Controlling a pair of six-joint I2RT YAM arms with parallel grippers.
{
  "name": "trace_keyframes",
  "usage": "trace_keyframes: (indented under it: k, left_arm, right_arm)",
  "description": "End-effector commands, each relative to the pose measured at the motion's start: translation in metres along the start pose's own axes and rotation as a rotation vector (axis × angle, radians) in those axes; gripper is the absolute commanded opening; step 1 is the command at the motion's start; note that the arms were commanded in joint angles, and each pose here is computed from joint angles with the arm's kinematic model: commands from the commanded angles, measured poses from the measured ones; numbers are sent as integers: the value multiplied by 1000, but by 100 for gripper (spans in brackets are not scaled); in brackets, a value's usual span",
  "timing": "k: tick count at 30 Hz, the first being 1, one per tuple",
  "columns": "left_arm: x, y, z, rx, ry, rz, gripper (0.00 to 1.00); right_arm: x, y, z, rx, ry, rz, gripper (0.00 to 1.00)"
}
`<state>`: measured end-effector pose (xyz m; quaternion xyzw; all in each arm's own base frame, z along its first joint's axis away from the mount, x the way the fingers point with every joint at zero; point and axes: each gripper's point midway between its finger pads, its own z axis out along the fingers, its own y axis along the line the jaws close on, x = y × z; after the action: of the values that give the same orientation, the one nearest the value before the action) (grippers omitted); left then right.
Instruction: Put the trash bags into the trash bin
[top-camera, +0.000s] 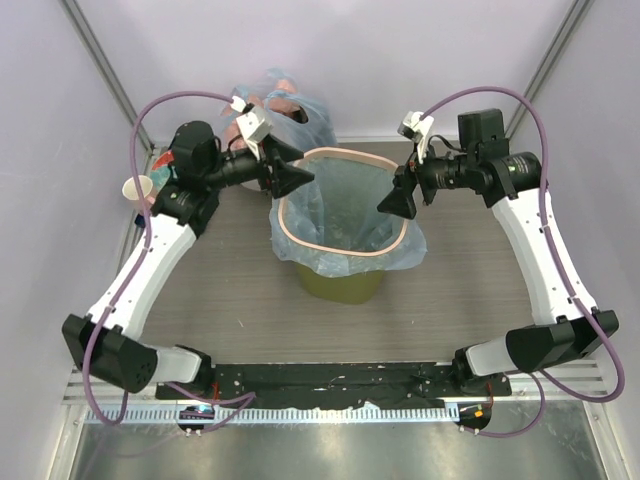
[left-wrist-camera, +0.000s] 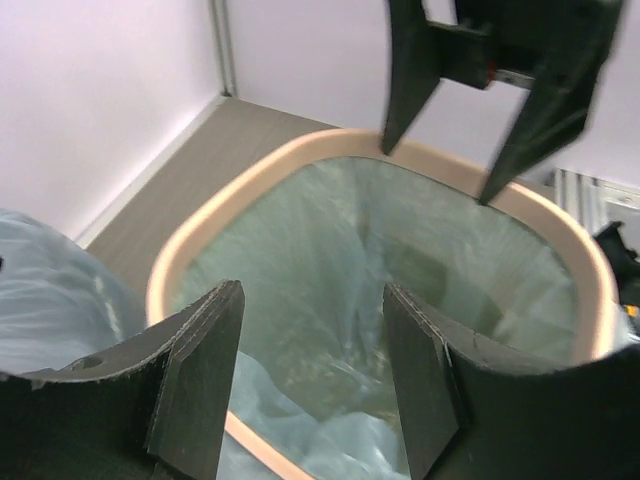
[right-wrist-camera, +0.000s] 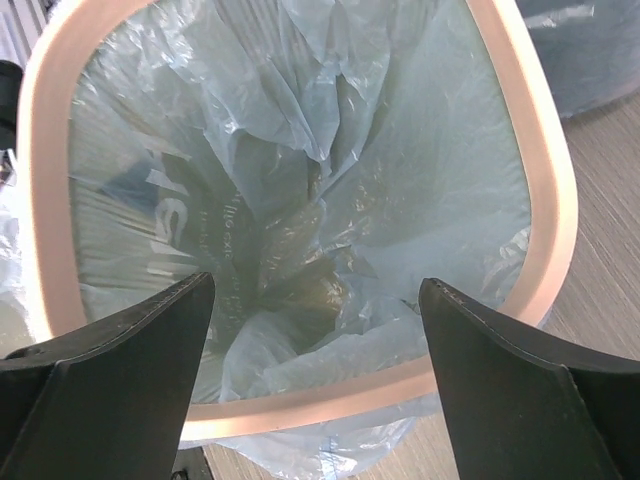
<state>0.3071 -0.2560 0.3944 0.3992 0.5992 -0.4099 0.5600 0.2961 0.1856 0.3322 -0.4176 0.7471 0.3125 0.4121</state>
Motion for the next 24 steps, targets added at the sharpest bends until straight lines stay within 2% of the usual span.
trace_keyframes:
  k: [1, 6, 10, 12, 18, 21, 24]
  left_arm:
    - [-25, 38, 21, -84, -116, 82, 61]
    - [-19, 81, 45, -162, -142, 68, 53]
    - [12, 99, 53, -199, -75, 45, 47]
    - [36, 97, 52, -200, -23, 24, 44]
    - [99, 81, 38, -197, 123, -1, 37]
    - [106, 73, 33, -189, 146, 12, 36]
    - [95, 76, 33, -205, 133, 31, 39]
  right_arm:
    - [-31, 24, -19, -45, -95, -43, 89]
    - [-12, 40, -10, -91, -74, -31, 66]
    - [18, 44, -6, -76, -27, -76, 56]
    - [40, 36, 1, -45, 20, -79, 53]
    - [68, 18, 10, 11, 74, -135, 50]
    - [74, 16, 12, 18, 89, -140, 48]
    - [68, 17, 10, 20, 83, -157, 48]
